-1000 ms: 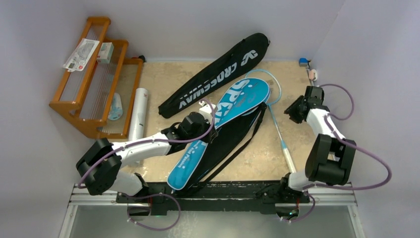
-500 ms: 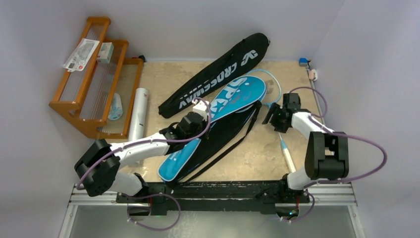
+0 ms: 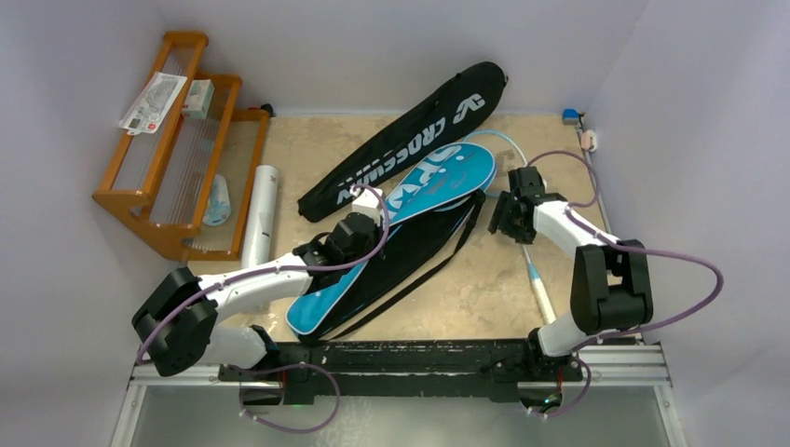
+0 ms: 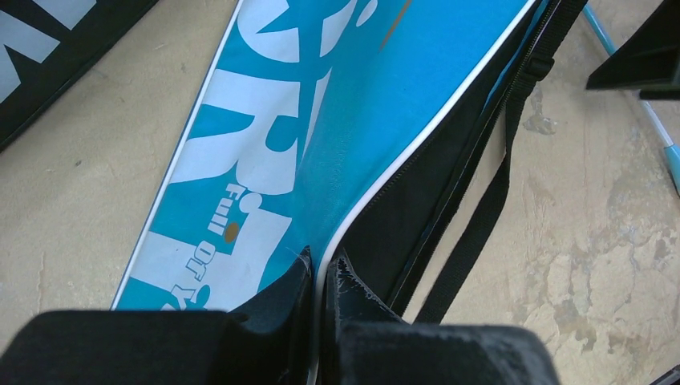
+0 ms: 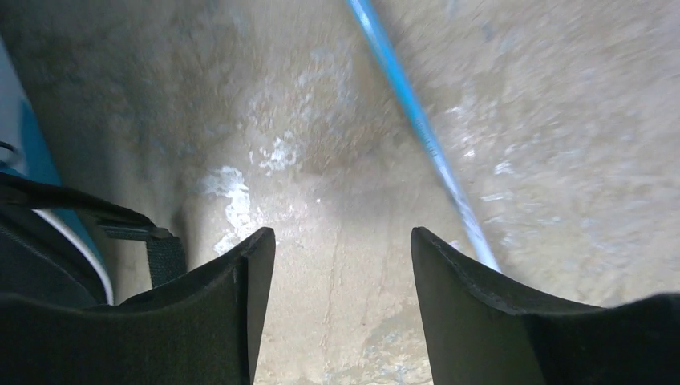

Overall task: Pack up the badminton gear
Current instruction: Pick up the racket from the center of the board.

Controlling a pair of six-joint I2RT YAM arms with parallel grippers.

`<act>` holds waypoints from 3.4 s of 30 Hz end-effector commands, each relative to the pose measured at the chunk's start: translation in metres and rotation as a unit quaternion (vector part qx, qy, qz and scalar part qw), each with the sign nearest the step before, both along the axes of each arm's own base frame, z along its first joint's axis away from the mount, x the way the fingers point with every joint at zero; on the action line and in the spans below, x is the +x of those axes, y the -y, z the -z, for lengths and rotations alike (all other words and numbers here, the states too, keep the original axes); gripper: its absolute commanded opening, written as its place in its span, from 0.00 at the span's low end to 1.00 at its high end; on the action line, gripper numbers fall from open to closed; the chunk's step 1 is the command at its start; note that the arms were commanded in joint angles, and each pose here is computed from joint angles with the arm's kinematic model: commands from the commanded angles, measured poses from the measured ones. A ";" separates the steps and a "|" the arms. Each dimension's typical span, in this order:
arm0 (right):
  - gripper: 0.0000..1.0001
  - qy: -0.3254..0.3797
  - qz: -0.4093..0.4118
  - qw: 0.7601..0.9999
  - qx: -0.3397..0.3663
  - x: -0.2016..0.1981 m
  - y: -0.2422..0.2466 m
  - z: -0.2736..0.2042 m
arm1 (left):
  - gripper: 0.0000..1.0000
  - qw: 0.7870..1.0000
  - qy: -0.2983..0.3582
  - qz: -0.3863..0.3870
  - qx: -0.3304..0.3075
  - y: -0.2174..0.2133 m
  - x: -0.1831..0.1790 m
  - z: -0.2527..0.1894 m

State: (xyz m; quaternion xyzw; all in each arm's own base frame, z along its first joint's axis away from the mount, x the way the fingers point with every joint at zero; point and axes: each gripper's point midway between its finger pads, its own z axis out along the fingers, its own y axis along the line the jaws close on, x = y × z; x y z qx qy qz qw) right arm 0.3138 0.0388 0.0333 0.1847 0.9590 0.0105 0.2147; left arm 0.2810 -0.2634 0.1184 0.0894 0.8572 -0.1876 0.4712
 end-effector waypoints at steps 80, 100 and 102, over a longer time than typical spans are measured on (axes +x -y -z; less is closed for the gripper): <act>0.00 -0.072 0.133 0.988 -0.020 -0.088 0.032 -0.089 | 0.00 0.999 0.000 0.030 -0.020 0.033 0.016 -0.011; 0.00 -0.058 0.032 0.998 -0.005 -0.166 0.008 -0.131 | 0.00 0.998 -0.044 0.022 0.027 0.106 0.088 -0.027; 0.00 -0.060 0.026 0.998 0.000 -0.172 0.007 -0.135 | 0.00 0.999 -0.040 0.018 0.021 0.111 0.098 -0.032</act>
